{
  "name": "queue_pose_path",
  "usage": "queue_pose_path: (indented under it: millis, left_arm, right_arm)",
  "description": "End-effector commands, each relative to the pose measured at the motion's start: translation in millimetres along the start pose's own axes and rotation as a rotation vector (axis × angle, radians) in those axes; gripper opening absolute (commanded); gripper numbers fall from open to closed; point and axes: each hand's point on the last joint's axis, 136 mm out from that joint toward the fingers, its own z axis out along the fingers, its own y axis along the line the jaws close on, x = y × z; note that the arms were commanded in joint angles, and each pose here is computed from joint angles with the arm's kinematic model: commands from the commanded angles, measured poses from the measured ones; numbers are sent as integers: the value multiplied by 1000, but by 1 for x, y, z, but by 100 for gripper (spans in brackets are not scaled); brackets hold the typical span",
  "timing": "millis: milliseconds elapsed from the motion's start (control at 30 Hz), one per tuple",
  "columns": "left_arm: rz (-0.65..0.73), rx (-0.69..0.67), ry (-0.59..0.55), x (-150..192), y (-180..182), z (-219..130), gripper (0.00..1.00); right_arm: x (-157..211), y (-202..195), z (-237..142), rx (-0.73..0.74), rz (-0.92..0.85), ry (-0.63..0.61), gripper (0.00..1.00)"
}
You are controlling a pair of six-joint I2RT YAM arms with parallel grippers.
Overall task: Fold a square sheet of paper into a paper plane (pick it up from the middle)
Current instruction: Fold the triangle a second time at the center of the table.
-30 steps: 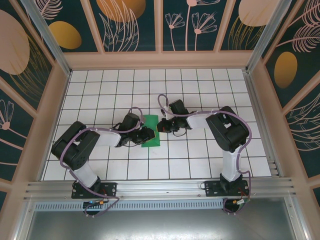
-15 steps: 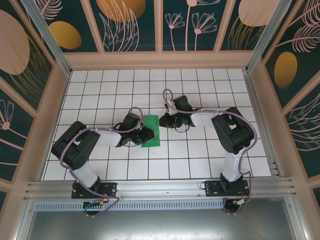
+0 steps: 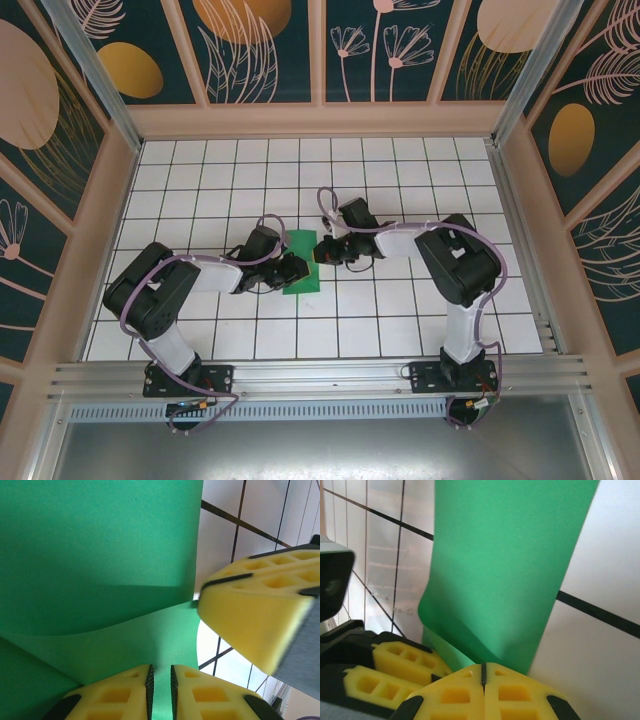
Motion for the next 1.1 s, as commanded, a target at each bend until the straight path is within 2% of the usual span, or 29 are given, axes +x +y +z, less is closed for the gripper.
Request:
queue_pose_path:
  millis: [0,233,367,467,667,1067]
  left_arm:
    - [-67,-136,25,12,38,4,21]
    - [-44,-107,19,9,28,2,22]
    - [32,-8,-51,-10,-12,-12,23]
    - [62,0,-106,-24,-25,-18,24]
    - [49,-75,-166,-42,-15,-16,22]
    - [-12,-191,-135,-34,20,-6,17]
  right_arm:
    - [-1,-2,6,3,-24,16,4]
    - [0,-9,11,27,-20,27,3]
    - [7,-18,13,55,-18,46,3]
    - [11,-22,14,73,-22,59,2]
    - [13,-25,16,83,-28,65,2]
    - [17,-27,18,92,-31,75,1]
